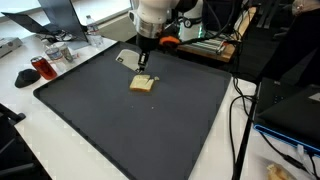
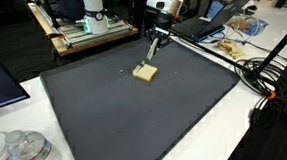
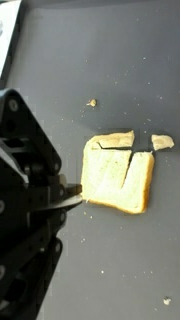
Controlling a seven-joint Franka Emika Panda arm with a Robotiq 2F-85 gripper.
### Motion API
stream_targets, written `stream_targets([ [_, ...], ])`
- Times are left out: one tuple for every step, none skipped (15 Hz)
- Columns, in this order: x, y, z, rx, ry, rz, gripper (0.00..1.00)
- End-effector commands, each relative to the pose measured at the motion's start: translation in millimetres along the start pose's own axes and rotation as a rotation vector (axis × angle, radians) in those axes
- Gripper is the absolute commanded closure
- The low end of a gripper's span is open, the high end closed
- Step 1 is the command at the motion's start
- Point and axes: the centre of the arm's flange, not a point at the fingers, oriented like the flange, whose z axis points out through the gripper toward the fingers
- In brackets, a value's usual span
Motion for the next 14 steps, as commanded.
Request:
stream_targets([
  [-22.8, -5.6, -14.4, -0.047, 0.104, 0.019, 0.99],
  [-29.8, -8.9, -16.6, -0.056, 0.128, 0.017, 0.99],
  [-38.1, -12.3, -19.0, -0.061, 0.148, 0.008, 0.99],
  [-49.2, -15.9, -21.7, -0.065, 0.162, -0.01, 0.99],
  [-59.2, -18.6, -23.8, -0.069, 0.174, -0.027, 0.99],
  [-70.7, -21.7, -25.1, -0.076, 0.186, -0.045, 0.99],
  [-80.3, -24.5, -26.2, -0.079, 0.195, -0.062, 0.99],
  [-88.6, -27.0, -27.0, -0.083, 0.209, -0.076, 0.99],
  [-95.8, -29.5, -27.0, -0.086, 0.219, -0.088, 0.99],
  [-102.5, -31.7, -25.6, -0.09, 0.235, -0.1, 0.99],
  [-108.0, -33.8, -24.0, -0.095, 0.241, -0.113, 0.99],
  [-113.2, -35.9, -21.3, -0.098, 0.249, -0.124, 0.99],
  [-117.7, -38.2, -18.0, -0.102, 0.255, -0.135, 0.99],
  [-122.0, -40.2, -13.9, -0.107, 0.256, -0.145, 0.99],
])
